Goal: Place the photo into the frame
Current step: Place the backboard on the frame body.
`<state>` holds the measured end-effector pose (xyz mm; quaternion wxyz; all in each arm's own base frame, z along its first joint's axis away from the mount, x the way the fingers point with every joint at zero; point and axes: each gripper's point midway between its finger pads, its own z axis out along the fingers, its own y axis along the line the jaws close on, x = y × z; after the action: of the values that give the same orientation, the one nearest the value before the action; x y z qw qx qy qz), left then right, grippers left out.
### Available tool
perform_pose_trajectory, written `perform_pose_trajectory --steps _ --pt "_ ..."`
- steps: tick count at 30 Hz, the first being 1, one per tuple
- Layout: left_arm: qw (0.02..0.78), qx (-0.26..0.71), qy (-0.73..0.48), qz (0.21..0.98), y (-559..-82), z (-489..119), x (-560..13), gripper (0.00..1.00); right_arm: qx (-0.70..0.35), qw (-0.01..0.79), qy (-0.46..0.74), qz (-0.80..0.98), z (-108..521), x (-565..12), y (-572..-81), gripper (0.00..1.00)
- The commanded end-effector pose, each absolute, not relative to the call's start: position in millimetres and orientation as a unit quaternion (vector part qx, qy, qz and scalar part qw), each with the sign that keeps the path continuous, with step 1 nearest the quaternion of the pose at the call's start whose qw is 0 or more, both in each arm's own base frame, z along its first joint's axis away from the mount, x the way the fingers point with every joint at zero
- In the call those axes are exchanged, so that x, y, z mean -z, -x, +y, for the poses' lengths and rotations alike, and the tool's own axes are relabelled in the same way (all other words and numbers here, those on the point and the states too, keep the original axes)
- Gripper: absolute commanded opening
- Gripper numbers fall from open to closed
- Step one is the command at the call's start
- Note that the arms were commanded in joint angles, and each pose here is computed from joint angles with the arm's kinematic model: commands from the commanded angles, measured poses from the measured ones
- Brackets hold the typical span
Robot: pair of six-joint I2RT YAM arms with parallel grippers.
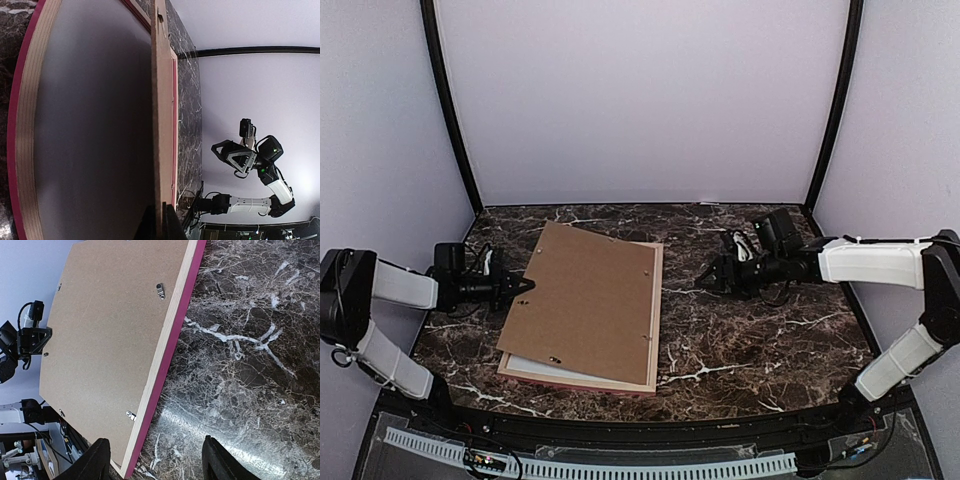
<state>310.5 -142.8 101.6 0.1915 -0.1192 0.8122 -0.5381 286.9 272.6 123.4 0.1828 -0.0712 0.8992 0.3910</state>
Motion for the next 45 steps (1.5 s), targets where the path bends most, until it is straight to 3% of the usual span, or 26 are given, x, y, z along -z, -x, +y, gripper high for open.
perform_pose_trajectory --steps 1,18,30,36,45 --pt "0.19 0.513 0.12 0.828 -312 -139 -90 0.02 -0.402 0.184 0.073 0.894 276 -120 -290 0.64" --pt "0.158 0.478 0.104 0.858 -309 -162 -66 0.11 -0.4 0.175 0.072 0.897 278 -111 -291 0.64" --pt "0.148 0.419 0.084 0.892 -305 -168 -55 0.61 -0.404 0.166 0.071 0.897 281 -104 -293 0.63" --pt "0.15 0.388 0.071 0.907 -305 -167 -55 0.72 -0.405 0.162 0.066 0.897 281 -98 -291 0.64" --pt "0.141 0.35 0.046 0.925 -304 -171 -54 0.78 -0.406 0.157 0.062 0.898 280 -91 -288 0.63"
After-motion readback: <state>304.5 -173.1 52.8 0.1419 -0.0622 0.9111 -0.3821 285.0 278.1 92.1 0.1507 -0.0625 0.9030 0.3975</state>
